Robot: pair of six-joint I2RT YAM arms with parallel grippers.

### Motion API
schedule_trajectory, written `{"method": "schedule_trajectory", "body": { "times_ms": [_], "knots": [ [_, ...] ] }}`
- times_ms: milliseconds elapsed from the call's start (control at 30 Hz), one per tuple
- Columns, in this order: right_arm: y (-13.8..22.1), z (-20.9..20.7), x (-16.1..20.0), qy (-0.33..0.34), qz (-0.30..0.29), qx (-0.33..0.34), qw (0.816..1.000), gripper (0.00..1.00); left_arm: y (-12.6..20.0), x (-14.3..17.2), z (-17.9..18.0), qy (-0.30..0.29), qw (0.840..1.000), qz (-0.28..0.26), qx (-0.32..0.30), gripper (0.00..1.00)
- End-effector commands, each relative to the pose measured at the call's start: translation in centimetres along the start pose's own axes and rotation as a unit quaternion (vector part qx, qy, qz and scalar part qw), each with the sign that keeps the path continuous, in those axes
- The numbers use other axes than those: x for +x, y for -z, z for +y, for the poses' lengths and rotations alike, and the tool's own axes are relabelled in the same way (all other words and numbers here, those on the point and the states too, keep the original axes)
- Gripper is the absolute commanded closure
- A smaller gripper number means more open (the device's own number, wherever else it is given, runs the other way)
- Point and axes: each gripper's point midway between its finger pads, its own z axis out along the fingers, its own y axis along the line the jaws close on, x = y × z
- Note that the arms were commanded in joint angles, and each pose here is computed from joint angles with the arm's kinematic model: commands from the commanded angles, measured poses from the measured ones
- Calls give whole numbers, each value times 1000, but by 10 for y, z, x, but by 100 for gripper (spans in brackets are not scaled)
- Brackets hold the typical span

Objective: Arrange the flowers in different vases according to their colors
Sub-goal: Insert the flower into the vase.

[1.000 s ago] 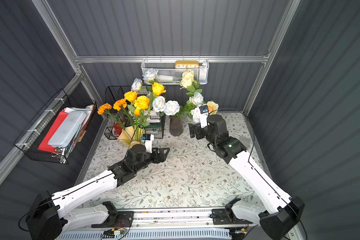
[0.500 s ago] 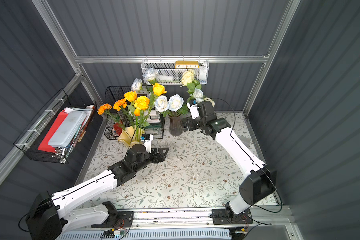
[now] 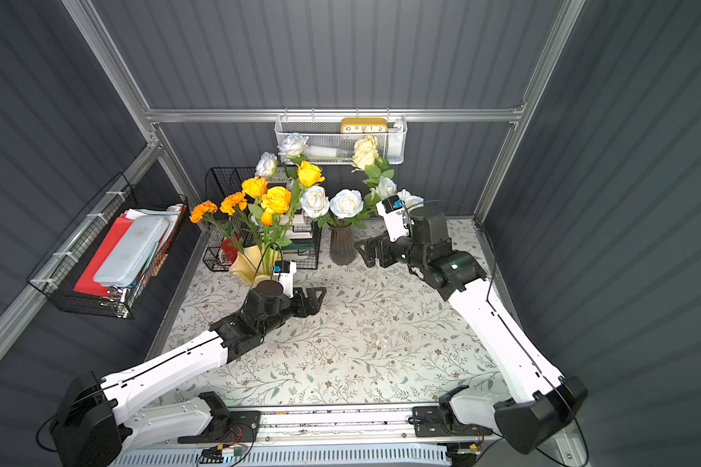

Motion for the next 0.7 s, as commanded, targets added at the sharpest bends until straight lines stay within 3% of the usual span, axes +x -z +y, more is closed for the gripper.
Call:
{"method": "schedule_trajectory", "body": {
  "times_ms": [0,200,333,433,667],
  "knots": [
    [15,4,20,-10,15,-4,1000,1,2,-5,5,-12,1000,-9,-10,11],
    [45,1,44,-21,20,18,999,1,4,-19,15,-6,999,-33,-26,9],
    [60,-30,71,-65,28,97,993,1,3,-25,34,13,999,-43,-28,6],
    [70,-62,99,-136,40,167,976,1,3,-24,51,29,998,-50,-34,5],
    [90,-125,160,-233,1,307,923,1,17,-8,67,47,996,-64,-46,1]
  ]
}}
